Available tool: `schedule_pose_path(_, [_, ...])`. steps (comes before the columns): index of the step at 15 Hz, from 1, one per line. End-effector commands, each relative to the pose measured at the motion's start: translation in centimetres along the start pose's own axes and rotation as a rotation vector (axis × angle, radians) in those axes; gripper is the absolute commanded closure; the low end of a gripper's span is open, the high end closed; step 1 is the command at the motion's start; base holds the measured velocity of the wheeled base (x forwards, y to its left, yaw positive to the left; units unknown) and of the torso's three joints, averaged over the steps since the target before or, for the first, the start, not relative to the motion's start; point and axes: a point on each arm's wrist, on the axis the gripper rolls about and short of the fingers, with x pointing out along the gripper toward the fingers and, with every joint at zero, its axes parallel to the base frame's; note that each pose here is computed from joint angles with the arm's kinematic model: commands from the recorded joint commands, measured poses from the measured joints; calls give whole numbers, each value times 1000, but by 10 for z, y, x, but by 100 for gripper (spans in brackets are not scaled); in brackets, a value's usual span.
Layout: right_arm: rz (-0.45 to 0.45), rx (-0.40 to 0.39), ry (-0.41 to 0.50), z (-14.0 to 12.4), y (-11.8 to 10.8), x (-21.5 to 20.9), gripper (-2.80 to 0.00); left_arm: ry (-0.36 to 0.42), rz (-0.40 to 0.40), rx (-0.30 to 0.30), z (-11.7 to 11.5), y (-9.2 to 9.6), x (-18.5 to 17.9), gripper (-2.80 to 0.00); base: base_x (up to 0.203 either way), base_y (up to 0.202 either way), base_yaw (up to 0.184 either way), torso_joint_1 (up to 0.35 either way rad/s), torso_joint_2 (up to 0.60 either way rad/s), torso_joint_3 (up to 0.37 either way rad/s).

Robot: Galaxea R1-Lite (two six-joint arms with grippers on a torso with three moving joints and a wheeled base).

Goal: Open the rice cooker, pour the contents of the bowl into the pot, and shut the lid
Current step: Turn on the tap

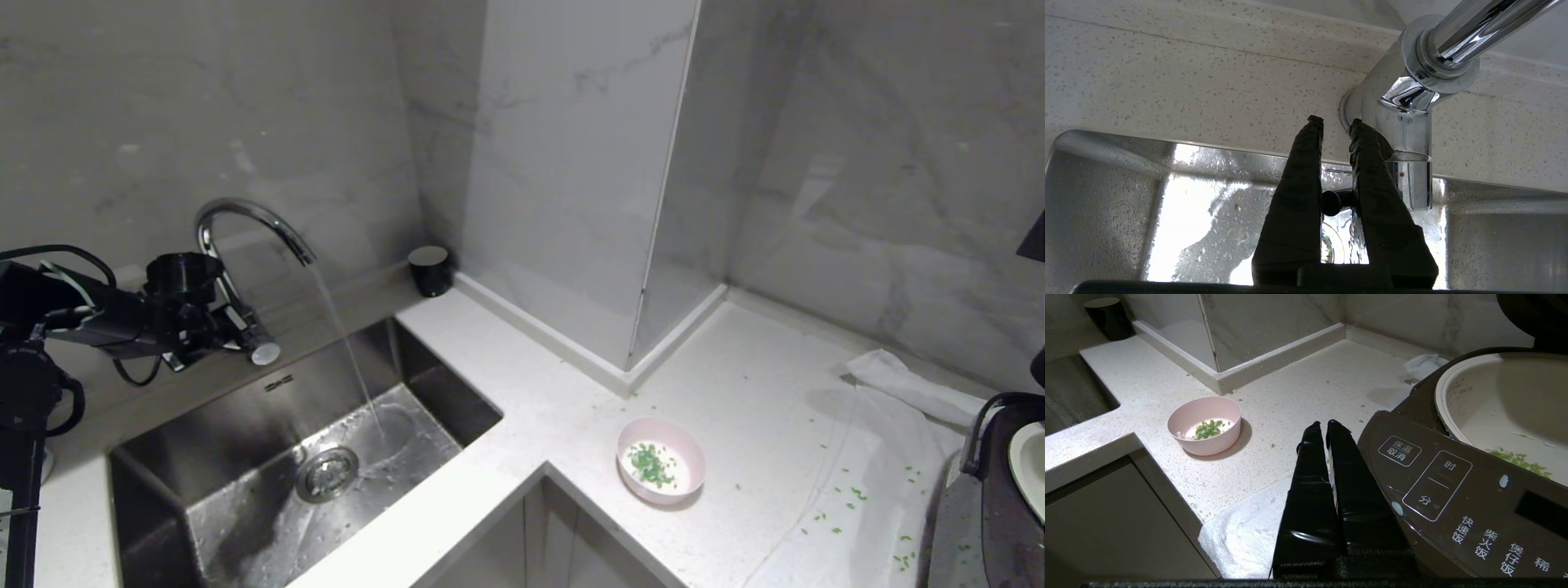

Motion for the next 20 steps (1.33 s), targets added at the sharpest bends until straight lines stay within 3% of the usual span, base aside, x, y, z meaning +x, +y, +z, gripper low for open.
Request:
schedule_pose_path(1, [1, 0, 0, 0, 0, 0, 0, -4, 0, -5, 0, 0, 0, 0, 0, 0, 0, 0, 0, 0])
schedule_pose_path(20, [2, 0, 0, 0, 0, 0, 0, -11, -13, -6, 2, -6, -4, 0, 0, 0, 0, 0, 0, 0])
